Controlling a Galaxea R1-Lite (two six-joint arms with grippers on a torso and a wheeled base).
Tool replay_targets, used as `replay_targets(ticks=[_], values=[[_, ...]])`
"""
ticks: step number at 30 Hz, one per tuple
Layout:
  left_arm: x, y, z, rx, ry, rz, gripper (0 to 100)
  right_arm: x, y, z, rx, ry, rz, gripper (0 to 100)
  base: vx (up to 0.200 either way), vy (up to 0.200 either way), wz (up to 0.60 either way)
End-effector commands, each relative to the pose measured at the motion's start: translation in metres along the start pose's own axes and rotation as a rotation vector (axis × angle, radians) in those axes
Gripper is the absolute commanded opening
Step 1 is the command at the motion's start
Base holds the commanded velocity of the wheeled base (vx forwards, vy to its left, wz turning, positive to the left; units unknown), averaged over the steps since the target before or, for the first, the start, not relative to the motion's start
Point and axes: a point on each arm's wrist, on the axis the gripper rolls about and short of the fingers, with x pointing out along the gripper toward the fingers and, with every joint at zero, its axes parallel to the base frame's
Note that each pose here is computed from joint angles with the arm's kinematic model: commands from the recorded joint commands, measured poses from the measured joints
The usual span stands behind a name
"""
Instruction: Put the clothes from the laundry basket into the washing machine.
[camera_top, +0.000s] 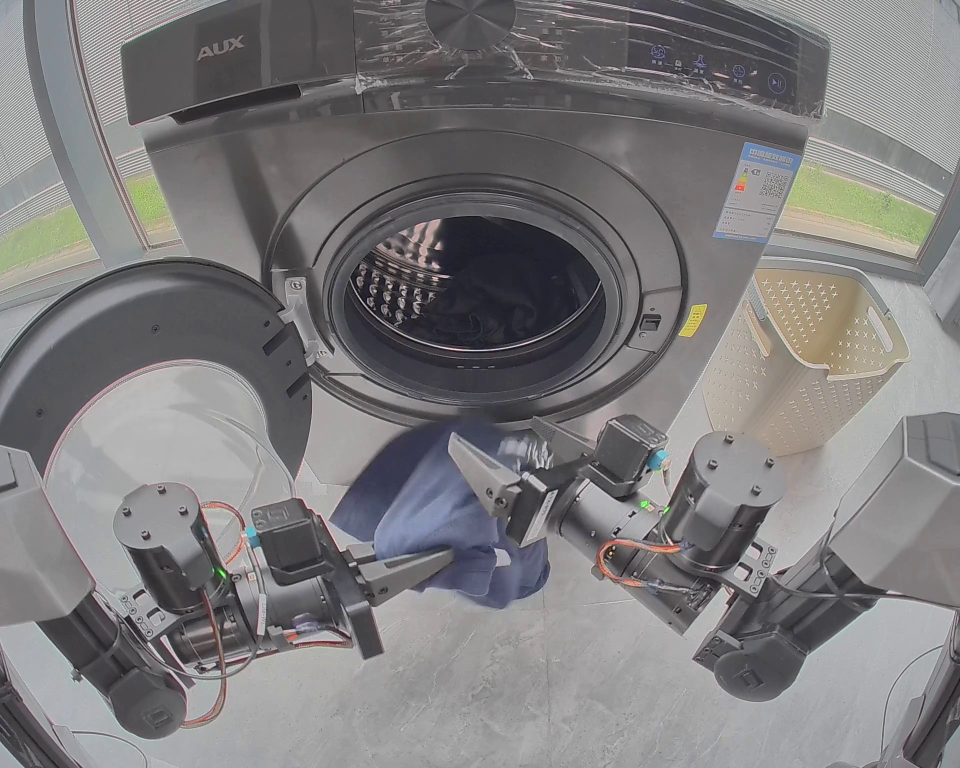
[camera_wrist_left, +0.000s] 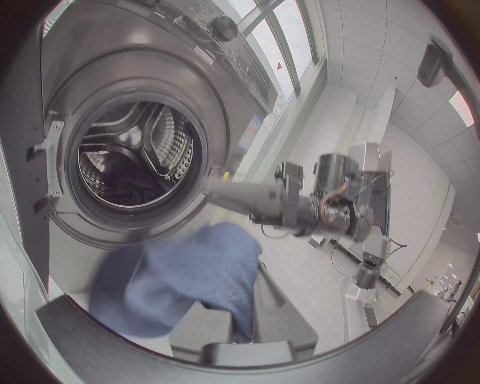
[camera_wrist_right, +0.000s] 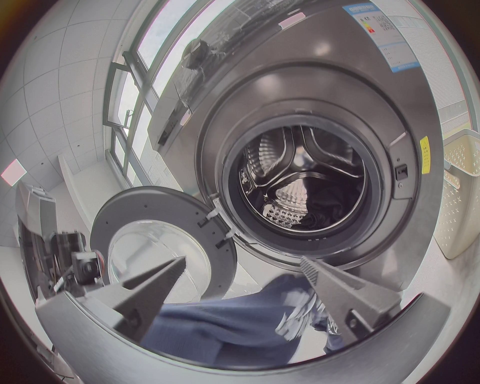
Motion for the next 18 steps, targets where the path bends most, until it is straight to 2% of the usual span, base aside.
replay_targets(ticks=[1,7,13,18], values=[[-0.001,0.006,0.022,0.014,-0.092,0.035,0,-0.002,-0.006,-0.019,-0.008,0.051,-0.017,100,0.000,0.000,0.00],[0.006,0.013,0.032,-0.013,-0.146,0.103,0,-0.014,-0.009,-0.022,-0.030,0.058,-0.025,100,0.000,0.000,0.00],[0.006,0.014,0.030,-0.018,-0.141,0.107,0,-0.024,-0.014,-0.017,-0.034,0.058,-0.042,100,0.000,0.000,0.00],[0.003,0.013,0.030,-0.016,-0.140,0.118,0,-0.030,-0.024,-0.004,-0.039,0.036,-0.077,100,0.000,0.000,0.00]])
